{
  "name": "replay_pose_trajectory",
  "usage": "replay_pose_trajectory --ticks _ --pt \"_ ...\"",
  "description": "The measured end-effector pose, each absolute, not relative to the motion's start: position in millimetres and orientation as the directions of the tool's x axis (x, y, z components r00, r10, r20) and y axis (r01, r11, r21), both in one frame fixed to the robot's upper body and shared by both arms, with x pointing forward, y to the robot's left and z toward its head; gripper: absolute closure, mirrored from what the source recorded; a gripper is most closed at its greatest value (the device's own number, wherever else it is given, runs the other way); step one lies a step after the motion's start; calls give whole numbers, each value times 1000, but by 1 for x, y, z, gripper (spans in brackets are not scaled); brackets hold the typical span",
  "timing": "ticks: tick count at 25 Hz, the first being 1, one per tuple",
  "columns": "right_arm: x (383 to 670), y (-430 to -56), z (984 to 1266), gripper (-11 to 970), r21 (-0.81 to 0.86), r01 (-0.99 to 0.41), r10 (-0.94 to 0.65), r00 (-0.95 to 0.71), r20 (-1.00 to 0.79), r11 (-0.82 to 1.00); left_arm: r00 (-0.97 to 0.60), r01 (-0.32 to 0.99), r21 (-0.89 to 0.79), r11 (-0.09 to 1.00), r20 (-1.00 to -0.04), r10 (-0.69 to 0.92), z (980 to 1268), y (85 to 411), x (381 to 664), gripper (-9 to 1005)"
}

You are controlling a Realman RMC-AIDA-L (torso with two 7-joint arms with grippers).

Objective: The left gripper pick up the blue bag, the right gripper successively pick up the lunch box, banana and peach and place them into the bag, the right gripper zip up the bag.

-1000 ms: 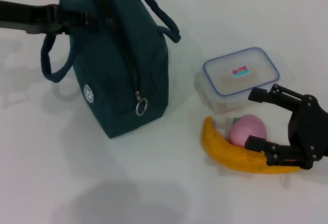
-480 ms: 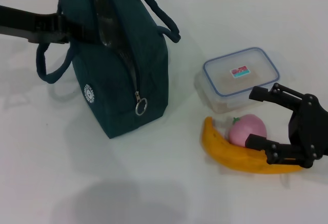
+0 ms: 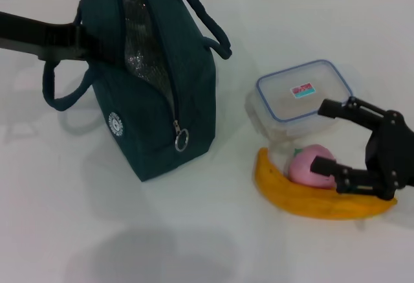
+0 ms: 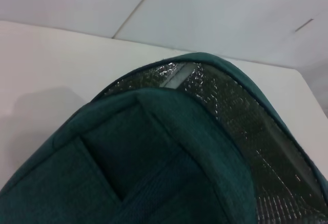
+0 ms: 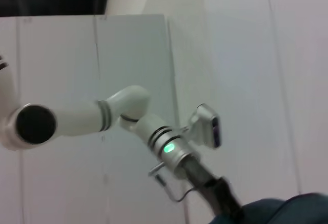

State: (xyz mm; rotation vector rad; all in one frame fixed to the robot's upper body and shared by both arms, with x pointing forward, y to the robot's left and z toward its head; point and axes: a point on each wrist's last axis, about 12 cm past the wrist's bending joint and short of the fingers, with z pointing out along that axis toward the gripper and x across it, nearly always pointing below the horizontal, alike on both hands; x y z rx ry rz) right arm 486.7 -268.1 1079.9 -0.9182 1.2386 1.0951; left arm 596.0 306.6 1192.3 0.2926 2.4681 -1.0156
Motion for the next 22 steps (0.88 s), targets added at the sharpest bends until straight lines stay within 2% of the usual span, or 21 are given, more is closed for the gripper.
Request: replay_pose_trajectory --ticks 4,7,14,18,22 --pt "490 -273 1080 82 55 -948 156 -5 -988 314 -886 362 -628 689 -462 44 1193 306 591 954" --pt "498 -282 1077 82 145 -897 189 -71 -979 417 -907 336 -656 676 -419 45 1193 304 587 962" --pt "521 -310 1059 82 410 -632 340 -236 -910 658 -923 321 -689 650 -382 50 1193 299 583 962" --pt "534 -321 1048 83 571 -444 460 -340 -820 691 -925 311 -720 621 -378 24 1195 298 583 962" --pt "544 -314 1042 83 623 -376 479 -412 -776 686 -925 311 -726 614 -379 20 1196 297 583 962"
